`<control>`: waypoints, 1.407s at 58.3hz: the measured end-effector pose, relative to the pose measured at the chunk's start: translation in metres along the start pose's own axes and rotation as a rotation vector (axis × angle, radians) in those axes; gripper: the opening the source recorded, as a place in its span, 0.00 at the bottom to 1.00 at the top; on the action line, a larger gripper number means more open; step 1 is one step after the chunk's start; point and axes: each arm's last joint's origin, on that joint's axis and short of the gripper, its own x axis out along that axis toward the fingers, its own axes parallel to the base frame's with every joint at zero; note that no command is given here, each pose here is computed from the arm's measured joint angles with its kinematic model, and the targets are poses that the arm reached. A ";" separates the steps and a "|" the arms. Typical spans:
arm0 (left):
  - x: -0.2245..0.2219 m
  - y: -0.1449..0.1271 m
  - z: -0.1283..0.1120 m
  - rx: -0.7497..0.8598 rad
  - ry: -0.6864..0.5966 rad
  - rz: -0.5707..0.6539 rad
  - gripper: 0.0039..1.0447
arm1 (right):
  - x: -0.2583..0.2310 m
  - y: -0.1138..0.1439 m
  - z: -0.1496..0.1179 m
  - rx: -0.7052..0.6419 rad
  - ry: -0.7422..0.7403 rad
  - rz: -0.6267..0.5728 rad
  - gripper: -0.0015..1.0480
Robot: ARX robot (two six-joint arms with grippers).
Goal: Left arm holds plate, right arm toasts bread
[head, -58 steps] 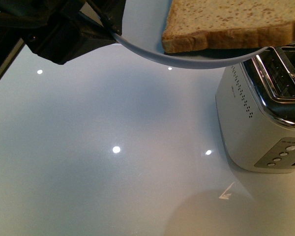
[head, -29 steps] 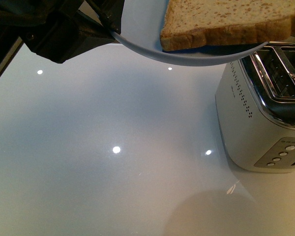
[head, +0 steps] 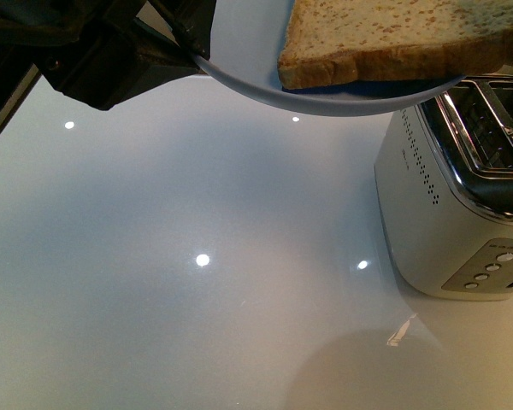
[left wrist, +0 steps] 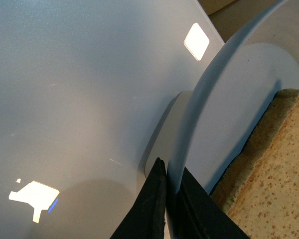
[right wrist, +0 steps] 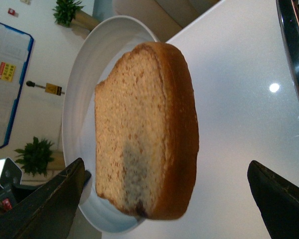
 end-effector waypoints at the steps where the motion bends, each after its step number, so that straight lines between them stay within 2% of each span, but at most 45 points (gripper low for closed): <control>1: 0.000 0.000 0.000 0.000 0.000 0.000 0.03 | 0.001 0.000 0.000 0.000 0.000 -0.001 0.85; 10: 0.000 0.000 0.000 0.000 0.000 0.000 0.03 | 0.004 0.000 0.002 0.003 0.001 -0.004 0.62; 18: 0.000 0.000 0.000 0.000 0.000 0.000 0.03 | 0.004 0.003 0.004 -0.002 -0.009 0.002 0.33; 31: 0.000 0.000 0.000 0.000 0.000 0.000 0.03 | -0.002 0.007 0.007 -0.004 -0.018 0.018 0.04; 45: 0.000 0.000 0.000 -0.002 0.000 0.000 0.03 | -0.020 0.018 0.025 -0.028 -0.092 0.033 0.03; 55: 0.000 0.000 0.000 -0.003 0.000 0.000 0.03 | -0.044 0.033 0.057 -0.137 -0.243 -0.013 0.03; 61: 0.000 0.000 0.000 -0.003 0.000 0.000 0.03 | -0.059 0.042 0.077 -0.276 -0.350 -0.122 0.03; 66: 0.000 0.000 0.000 -0.002 0.000 0.000 0.03 | -0.068 0.046 0.088 -0.485 -0.407 -0.237 0.03; 70: 0.000 0.000 0.000 -0.002 0.001 0.000 0.03 | -0.068 0.044 0.090 -0.579 -0.398 -0.272 0.03; 82: 0.000 0.000 0.000 -0.003 0.000 0.000 0.03 | -0.052 0.021 0.083 -0.723 -0.303 -0.353 0.03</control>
